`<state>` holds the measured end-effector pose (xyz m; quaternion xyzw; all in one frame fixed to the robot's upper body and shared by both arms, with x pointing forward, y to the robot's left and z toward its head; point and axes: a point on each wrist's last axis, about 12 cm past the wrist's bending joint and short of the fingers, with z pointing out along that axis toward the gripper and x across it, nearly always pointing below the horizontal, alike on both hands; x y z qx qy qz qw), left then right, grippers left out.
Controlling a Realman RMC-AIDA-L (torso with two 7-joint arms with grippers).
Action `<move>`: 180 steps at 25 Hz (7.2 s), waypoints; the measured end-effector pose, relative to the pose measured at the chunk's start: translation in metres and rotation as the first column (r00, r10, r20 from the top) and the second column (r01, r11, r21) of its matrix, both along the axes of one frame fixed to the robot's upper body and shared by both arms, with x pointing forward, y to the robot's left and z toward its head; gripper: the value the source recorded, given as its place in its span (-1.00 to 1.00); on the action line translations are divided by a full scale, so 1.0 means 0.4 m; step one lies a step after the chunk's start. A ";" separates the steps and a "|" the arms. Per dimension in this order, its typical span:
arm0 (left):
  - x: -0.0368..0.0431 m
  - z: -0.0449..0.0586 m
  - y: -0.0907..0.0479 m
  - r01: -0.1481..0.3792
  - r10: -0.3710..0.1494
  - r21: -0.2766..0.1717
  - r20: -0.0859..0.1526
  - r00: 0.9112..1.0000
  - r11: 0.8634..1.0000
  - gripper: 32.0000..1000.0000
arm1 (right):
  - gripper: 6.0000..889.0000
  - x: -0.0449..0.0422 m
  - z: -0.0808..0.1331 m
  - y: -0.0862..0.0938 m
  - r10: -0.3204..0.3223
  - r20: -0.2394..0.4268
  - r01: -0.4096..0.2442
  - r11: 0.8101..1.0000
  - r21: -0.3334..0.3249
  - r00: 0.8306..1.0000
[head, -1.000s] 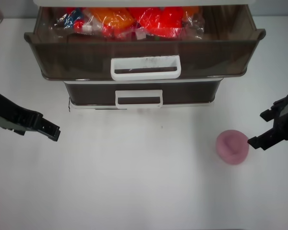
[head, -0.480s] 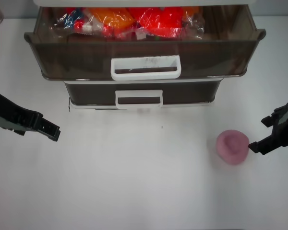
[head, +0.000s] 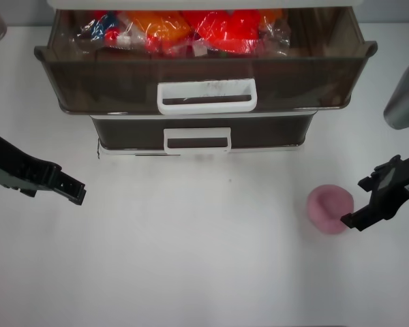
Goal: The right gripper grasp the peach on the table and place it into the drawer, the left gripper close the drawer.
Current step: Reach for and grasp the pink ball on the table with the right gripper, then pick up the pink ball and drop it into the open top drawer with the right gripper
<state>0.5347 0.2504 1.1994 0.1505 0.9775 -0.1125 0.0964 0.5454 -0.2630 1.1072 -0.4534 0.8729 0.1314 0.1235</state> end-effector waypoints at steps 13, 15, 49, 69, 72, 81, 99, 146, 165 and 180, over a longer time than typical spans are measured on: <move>0.001 -0.002 0.001 -0.002 0.002 -0.001 0.005 1.000 1.000 0.71 | 0.94 0.004 -0.053 0.026 0.002 0.026 -0.002 1.000 0.000 1.000; 0.001 -0.002 0.001 -0.002 0.002 -0.001 0.005 1.000 1.000 0.71 | 0.94 0.003 -0.060 0.030 0.007 0.025 -0.007 1.000 -0.004 1.000; 0.004 -0.003 0.002 -0.001 0.001 -0.003 0.015 1.000 1.000 0.71 | 0.71 0.007 -0.107 0.070 0.026 0.054 -0.024 0.999 -0.028 0.998; 0.004 -0.004 0.002 0.002 -0.002 -0.004 0.015 1.000 1.000 0.71 | -0.56 0.007 -0.108 0.068 0.027 0.051 -0.025 0.999 -0.037 0.998; 0.004 -0.004 0.002 0.002 -0.002 -0.004 0.015 1.000 1.000 0.71 | -0.63 0.007 -0.108 0.067 0.027 0.051 -0.025 0.999 -0.037 0.998; 0.003 -0.005 0.003 0.000 0.000 -0.004 0.014 1.000 1.000 0.71 | -0.74 0.007 -0.103 0.069 0.034 0.052 -0.032 0.999 -0.037 0.998; 0.000 -0.008 0.006 -0.003 0.003 -0.004 0.010 1.000 1.000 0.71 | -0.91 -0.004 -0.063 0.067 0.059 0.060 -0.058 0.998 -0.026 0.996; 0.015 0.013 -0.011 0.024 -0.024 0.001 0.032 0.999 1.000 0.71 | -0.84 -0.038 0.506 -0.133 -0.037 0.458 -0.221 0.840 0.495 0.888; 0.028 0.021 -0.025 0.039 -0.039 -0.001 0.038 0.998 0.999 0.71 | -0.82 0.106 0.438 0.039 0.082 0.409 -0.292 0.825 0.484 0.909; 0.032 0.020 -0.028 0.041 -0.041 -0.002 0.038 0.998 0.999 0.71 | -0.80 0.110 0.431 0.063 0.100 0.435 -0.329 0.807 0.491 0.895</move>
